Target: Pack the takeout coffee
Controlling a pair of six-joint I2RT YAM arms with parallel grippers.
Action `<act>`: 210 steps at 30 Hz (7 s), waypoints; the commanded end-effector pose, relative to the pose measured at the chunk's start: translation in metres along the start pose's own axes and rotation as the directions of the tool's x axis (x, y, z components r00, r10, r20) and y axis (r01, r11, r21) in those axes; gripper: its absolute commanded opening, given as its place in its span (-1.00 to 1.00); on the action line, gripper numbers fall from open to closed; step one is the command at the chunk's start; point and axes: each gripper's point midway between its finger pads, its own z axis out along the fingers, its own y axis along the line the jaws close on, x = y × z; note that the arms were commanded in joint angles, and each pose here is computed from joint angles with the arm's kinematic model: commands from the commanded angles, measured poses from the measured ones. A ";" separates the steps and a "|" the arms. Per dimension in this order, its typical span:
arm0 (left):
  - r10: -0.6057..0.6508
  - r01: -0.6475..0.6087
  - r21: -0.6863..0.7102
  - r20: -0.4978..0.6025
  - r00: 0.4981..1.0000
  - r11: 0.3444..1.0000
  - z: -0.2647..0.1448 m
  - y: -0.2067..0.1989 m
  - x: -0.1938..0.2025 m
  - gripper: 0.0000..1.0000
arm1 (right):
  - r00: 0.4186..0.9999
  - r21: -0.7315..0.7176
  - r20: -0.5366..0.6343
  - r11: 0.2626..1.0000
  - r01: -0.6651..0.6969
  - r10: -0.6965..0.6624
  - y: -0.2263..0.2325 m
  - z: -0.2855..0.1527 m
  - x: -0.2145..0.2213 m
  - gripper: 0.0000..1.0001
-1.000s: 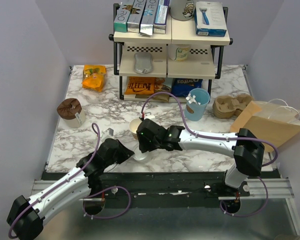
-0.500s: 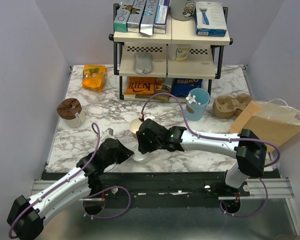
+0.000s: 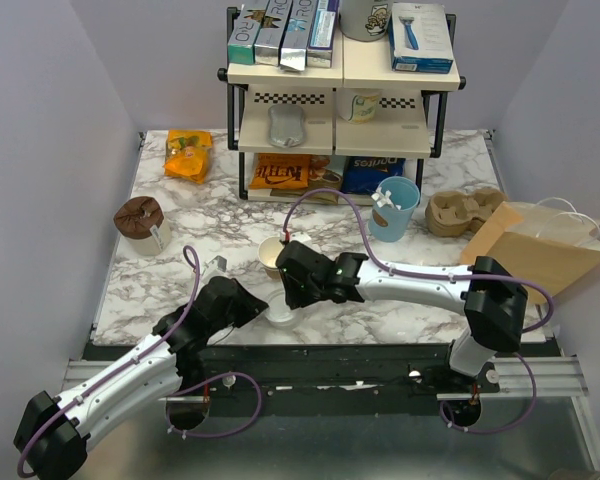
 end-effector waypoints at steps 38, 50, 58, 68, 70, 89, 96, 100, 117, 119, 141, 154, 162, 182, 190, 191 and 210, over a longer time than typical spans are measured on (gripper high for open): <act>0.033 -0.038 0.160 0.033 0.999 0.986 -0.019 -0.031 -0.009 0.65 | 0.978 0.004 0.189 0.996 -0.089 0.086 -0.005 -0.027 -0.034 -0.99; 0.087 -0.102 0.244 0.073 0.994 0.964 -0.044 -0.056 -0.020 0.98 | 0.979 0.027 0.201 0.998 -0.054 0.047 -0.012 -0.033 -0.035 -0.99; 0.123 -0.138 0.291 0.068 0.990 0.947 -0.059 -0.072 -0.021 0.73 | 0.964 -0.104 0.262 0.994 -0.020 0.047 0.009 -0.056 -0.050 -0.99; 0.126 -0.113 0.403 -0.006 0.992 0.908 -0.067 -0.095 -0.009 -0.37 | 0.957 -0.216 0.291 0.975 0.046 0.019 0.025 -0.084 -0.056 -0.99; 0.107 -0.099 0.410 0.003 0.994 0.907 -0.070 -0.099 -0.012 -0.54 | 0.958 -0.215 0.288 0.975 0.056 0.009 0.024 -0.085 -0.054 -0.99; -0.088 0.153 0.311 -0.214 0.973 0.938 -0.115 -0.150 -0.017 -0.84 | 0.199 0.123 0.806 0.487 0.865 -0.557 0.025 -0.171 -0.061 0.62; -0.192 0.254 0.262 -0.242 0.951 0.931 -0.123 -0.159 -0.023 -0.84 | 0.010 0.265 0.806 0.375 0.888 -0.592 0.040 -0.180 -0.066 0.61; -0.220 0.272 0.243 -0.220 0.950 0.931 -0.128 -0.160 -0.029 -0.84 | -0.041 0.325 0.810 0.389 0.862 -0.585 0.045 -0.184 -0.072 0.60; -0.234 0.274 0.162 -0.229 0.945 0.948 -0.127 -0.160 -0.029 -0.84 | -0.056 0.280 0.776 0.264 0.923 -0.629 0.076 -0.162 -0.051 0.41; -0.235 0.273 0.153 -0.229 0.945 0.950 -0.127 -0.159 -0.030 -0.84 | -0.059 0.297 0.769 0.274 0.915 -0.636 0.077 -0.161 -0.054 0.38; -0.077 0.114 0.443 -0.100 0.992 0.889 -0.149 -0.212 -0.058 0.98 | 0.270 0.137 0.806 0.609 0.781 -0.527 0.050 -0.167 -0.062 -0.46; 0.211 -0.228 0.453 0.088 0.973 0.862 -0.101 -0.233 -0.074 0.98 | 0.819 -0.345 0.569 0.925 0.156 0.074 -0.060 -0.147 -0.057 -0.43; 0.330 -0.279 0.502 -0.012 0.944 0.818 -0.039 -0.235 -0.038 0.98 | 0.841 -0.439 0.374 0.874 -0.211 0.391 -0.132 -0.124 -0.027 -0.44; 0.425 -0.291 0.470 -0.208 0.881 0.833 0.038 -0.230 0.018 0.98 | 0.764 -0.446 0.332 0.806 -0.390 0.553 -0.166 -0.104 -0.027 -0.30; 0.446 -0.306 0.446 -0.250 0.860 0.841 0.055 -0.229 0.035 0.98 | 0.746 -0.417 0.355 0.810 -0.413 0.563 -0.175 -0.102 -0.028 -0.02; 0.450 -0.313 0.444 -0.244 0.859 0.839 0.056 -0.230 0.035 0.98 | 0.746 -0.410 0.355 0.811 -0.417 0.563 -0.176 -0.102 -0.027 0.00; 0.399 -0.320 0.303 -0.251 0.882 0.898 0.084 -0.209 0.032 0.98 | 0.780 -0.242 0.372 0.864 -0.441 0.502 -0.201 -0.094 -0.014 0.11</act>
